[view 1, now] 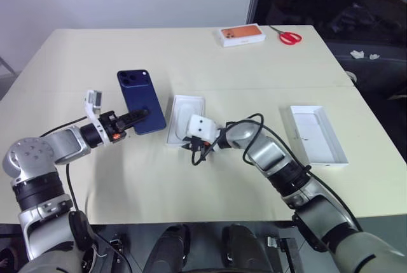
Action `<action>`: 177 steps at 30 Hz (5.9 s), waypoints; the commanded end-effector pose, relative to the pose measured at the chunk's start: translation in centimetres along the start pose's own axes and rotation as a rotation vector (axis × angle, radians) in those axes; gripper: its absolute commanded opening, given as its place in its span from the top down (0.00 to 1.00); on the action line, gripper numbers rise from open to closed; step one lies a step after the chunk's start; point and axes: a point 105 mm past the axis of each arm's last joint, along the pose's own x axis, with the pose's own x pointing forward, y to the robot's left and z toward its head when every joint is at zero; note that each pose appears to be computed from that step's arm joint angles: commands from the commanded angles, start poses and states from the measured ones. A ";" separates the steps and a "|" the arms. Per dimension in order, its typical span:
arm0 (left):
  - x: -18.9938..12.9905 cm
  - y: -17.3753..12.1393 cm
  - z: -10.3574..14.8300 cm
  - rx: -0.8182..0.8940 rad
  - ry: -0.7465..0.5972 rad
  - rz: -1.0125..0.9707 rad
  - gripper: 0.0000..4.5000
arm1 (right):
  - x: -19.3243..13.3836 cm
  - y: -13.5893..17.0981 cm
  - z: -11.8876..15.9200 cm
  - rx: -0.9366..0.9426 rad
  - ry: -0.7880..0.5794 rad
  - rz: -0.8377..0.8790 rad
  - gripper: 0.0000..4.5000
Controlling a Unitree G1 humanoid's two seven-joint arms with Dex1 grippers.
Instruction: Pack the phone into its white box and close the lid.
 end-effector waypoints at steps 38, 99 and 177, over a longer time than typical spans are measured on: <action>7.7 -1.1 -2.5 0.019 0.333 -0.096 0.03 | -9.0 -2.0 1.2 0.187 -0.206 -0.012 0.30; 10.0 4.7 -6.3 0.438 0.365 0.202 1.00 | -3.9 -6.7 -2.6 -0.058 0.046 -0.313 1.00; 0.3 -3.1 -4.6 0.983 0.059 -0.319 1.00 | -23.8 -3.7 -10.8 0.946 0.466 -0.608 0.26</action>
